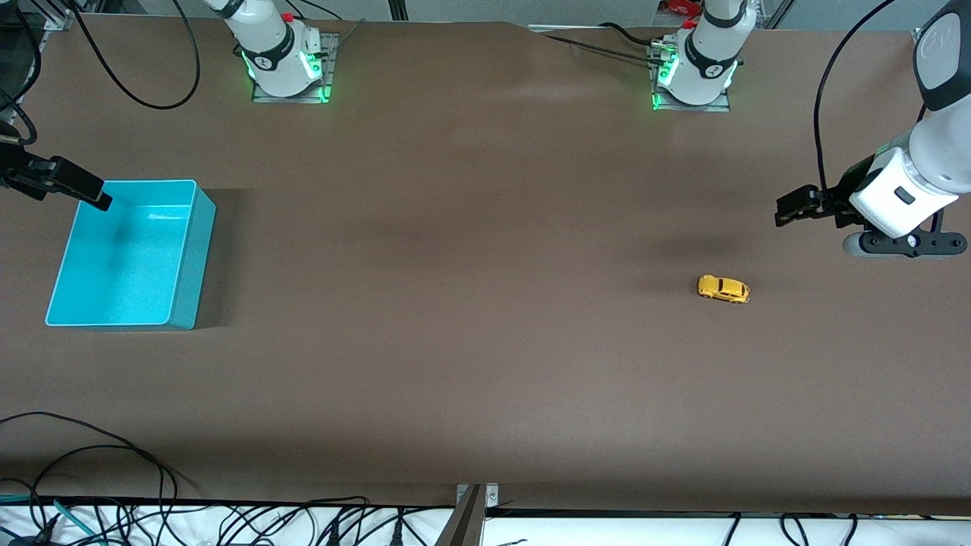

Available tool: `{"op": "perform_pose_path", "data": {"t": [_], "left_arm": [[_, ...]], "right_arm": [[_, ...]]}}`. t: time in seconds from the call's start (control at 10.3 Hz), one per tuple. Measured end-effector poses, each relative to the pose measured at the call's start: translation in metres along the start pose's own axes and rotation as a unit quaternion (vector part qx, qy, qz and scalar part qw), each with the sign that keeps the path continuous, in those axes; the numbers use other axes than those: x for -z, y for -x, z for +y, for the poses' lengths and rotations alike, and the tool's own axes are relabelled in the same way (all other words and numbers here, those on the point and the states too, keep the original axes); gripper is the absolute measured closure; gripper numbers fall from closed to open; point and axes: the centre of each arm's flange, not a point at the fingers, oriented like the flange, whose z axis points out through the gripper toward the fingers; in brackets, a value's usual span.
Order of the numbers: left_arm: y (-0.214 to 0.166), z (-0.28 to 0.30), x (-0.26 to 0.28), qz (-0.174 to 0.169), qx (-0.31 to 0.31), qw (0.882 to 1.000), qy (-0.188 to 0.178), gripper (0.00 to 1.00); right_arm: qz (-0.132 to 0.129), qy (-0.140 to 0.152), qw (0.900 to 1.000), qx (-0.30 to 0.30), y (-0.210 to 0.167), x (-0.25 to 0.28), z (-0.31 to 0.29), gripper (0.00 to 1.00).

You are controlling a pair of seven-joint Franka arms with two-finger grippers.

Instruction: Wind up and store yellow beetle car

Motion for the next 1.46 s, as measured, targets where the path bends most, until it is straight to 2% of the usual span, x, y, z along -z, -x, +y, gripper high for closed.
{"op": "perform_pose_path", "data": {"t": [0.39,0.58,0.78,0.97,1.17,1.46], "left_arm": [[-0.001,-0.002,-0.006,-0.006,0.023,1.0,0.0,0.0],[-0.007,-0.012,-0.019,-0.019,0.111,0.994,-0.001,0.0],[-0.017,-0.025,-0.042,-0.038,0.217,0.975,-0.005,0.0],[-0.033,-0.042,-0.075,-0.045,0.325,0.945,-0.008,0.0],[-0.05,-0.044,-0.125,-0.039,0.431,0.901,-0.01,0.0],[-0.059,-0.043,-0.202,-0.023,0.553,0.833,-0.008,0.0]], "right_arm": [[0.0,0.0,1.0,0.0,0.0,0.0,0.0,0.0],[0.0,0.0,1.0,0.0,0.0,0.0,0.0,0.0],[0.0,0.0,1.0,0.0,0.0,0.0,0.0,0.0],[0.0,0.0,1.0,0.0,0.0,0.0,0.0,0.0],[0.0,0.0,1.0,0.0,0.0,0.0,0.0,0.0],[0.001,0.0,1.0,0.0,0.0,0.0,0.0,0.0]]}}
